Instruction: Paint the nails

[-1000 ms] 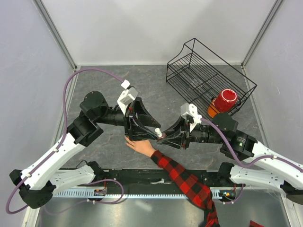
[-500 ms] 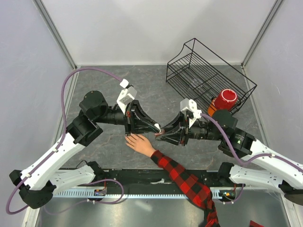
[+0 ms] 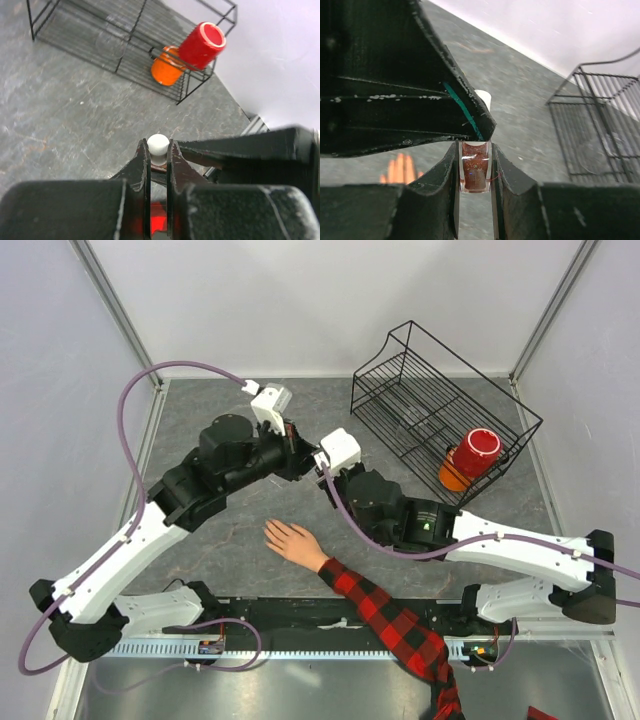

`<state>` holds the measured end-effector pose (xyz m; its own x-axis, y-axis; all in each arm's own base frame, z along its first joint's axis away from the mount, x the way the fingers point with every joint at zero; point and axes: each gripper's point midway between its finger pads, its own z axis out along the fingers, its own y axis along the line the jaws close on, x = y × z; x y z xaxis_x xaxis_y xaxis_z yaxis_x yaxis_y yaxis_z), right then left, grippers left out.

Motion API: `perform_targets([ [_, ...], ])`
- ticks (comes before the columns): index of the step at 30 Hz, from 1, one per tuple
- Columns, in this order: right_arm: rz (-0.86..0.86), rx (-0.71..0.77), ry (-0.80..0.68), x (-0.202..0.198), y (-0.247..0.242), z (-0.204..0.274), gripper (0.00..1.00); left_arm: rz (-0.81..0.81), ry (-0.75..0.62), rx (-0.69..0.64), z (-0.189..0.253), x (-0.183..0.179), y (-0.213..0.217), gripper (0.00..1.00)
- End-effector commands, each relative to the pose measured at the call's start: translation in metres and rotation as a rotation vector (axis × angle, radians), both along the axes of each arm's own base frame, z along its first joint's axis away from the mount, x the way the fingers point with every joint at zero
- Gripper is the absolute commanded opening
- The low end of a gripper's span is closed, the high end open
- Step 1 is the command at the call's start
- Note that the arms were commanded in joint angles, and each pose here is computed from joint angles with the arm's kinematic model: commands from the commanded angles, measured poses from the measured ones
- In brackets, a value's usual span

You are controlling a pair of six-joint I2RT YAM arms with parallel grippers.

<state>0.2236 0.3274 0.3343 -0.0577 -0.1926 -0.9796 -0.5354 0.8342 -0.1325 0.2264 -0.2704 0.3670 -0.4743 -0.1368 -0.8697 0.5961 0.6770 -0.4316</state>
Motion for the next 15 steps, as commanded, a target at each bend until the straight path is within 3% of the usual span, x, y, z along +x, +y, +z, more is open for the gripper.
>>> perform_targets([
  [1, 0.019, 0.052, -0.088, -0.009, -0.011, 0.028, 0.0, 0.203, 0.014, 0.033, -0.008, 0.029, 0.02, 0.02],
  [4, 0.189, 0.122, -0.082, -0.028, -0.001, 0.028, 0.0, 0.093, -0.001, -0.004, -0.005, 0.015, 0.008, 0.02],
  [7, 0.292, 0.168, -0.064, -0.04, -0.003, 0.029, 0.0, -0.055, -0.034, -0.054, 0.004, -0.005, -0.006, 0.29],
  [8, 0.316, 0.177, -0.056, -0.044, -0.003, 0.029, 0.0, -0.087, -0.058, -0.078, 0.013, -0.013, -0.004, 0.45],
  [10, 0.392, 0.203, -0.034, -0.053, -0.008, 0.029, 0.0, -0.169, -0.104, -0.095, 0.023, -0.028, -0.005, 0.62],
  [11, 0.42, 0.208, -0.025, -0.057, -0.008, 0.029, 0.0, -0.191, -0.136, -0.109, 0.032, -0.036, 0.0, 0.76],
  [13, 0.5, 0.207, -0.014, -0.067, -0.012, 0.028, 0.0, -0.236, -0.179, -0.116, 0.04, -0.047, 0.005, 0.91],
  [15, 0.571, 0.242, 0.025, -0.081, -0.014, 0.029, 0.0, -0.284, -0.232, -0.139, 0.052, -0.06, 0.011, 0.93],
])
